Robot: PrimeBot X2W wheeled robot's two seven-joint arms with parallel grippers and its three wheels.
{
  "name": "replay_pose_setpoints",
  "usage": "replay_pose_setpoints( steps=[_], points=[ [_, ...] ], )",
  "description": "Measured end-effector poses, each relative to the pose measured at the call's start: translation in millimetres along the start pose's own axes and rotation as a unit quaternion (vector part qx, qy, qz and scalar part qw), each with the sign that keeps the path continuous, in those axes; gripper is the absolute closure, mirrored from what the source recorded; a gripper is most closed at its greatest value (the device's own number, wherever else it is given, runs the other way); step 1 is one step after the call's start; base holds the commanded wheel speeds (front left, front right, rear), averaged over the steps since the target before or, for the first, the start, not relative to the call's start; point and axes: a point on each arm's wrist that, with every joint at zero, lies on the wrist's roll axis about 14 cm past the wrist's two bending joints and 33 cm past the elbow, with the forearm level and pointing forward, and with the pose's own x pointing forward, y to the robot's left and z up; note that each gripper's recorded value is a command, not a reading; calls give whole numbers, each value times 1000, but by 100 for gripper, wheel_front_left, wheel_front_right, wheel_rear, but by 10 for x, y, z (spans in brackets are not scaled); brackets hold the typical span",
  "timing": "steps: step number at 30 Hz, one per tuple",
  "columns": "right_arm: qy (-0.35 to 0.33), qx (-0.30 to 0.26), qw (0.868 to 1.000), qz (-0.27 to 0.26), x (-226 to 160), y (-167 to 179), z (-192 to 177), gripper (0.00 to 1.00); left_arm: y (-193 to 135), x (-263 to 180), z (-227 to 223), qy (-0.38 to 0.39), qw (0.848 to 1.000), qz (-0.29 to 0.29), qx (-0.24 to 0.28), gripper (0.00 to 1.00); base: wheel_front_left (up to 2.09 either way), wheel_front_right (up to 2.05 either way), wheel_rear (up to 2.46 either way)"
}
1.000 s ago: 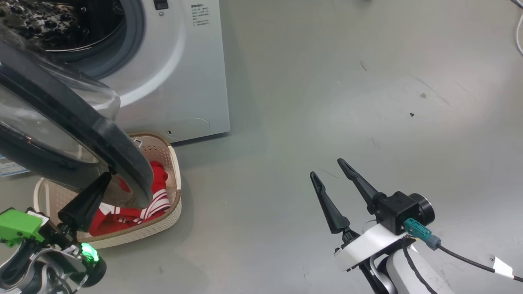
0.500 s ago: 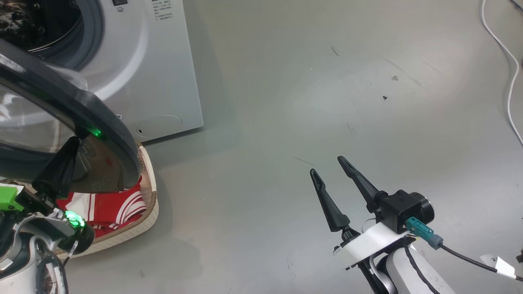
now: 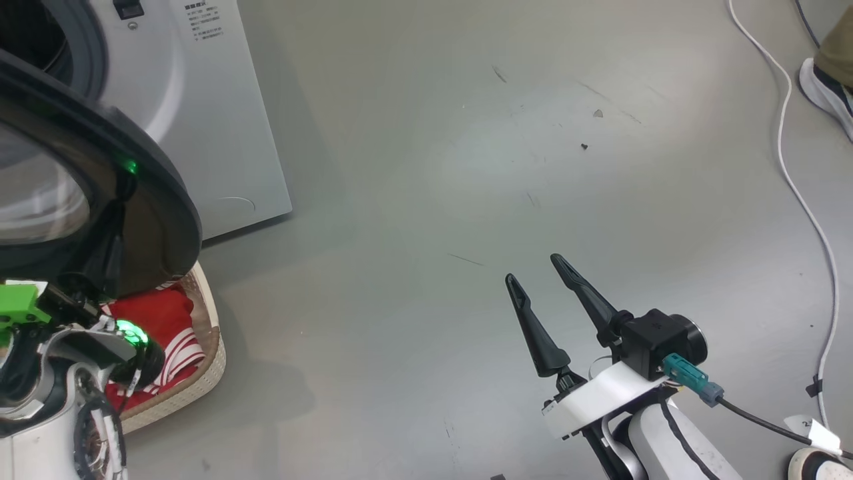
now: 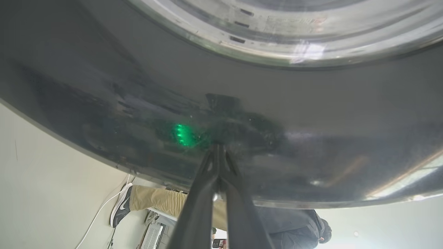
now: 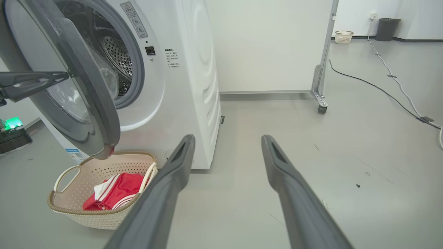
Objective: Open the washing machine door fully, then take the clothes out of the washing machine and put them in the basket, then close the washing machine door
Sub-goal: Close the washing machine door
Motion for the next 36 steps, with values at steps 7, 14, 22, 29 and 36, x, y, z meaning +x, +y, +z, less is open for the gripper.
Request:
replay_pose_setpoints(
  steps=[7,14,22,29,36],
  points=[
    [-10,-2,1000,-11,-9,-56,61,0,35,29,-101,6,1000,-2,-2,100,0,0,0],
    [-21,-3,1000,-6,15,-40,128,0,-10,-48,-175,12,1000,-14,3,100,0,0,0],
    [-39,-6,999,7,74,16,233,0,308,-367,-421,63,989,40,126,100,0,0,0],
    [-51,-8,999,19,120,75,302,0,333,-717,-171,47,952,83,291,100,0,0,0],
    [-59,-13,997,45,156,209,351,0,108,-1020,109,-25,893,86,441,100,0,0,0]
  ],
)
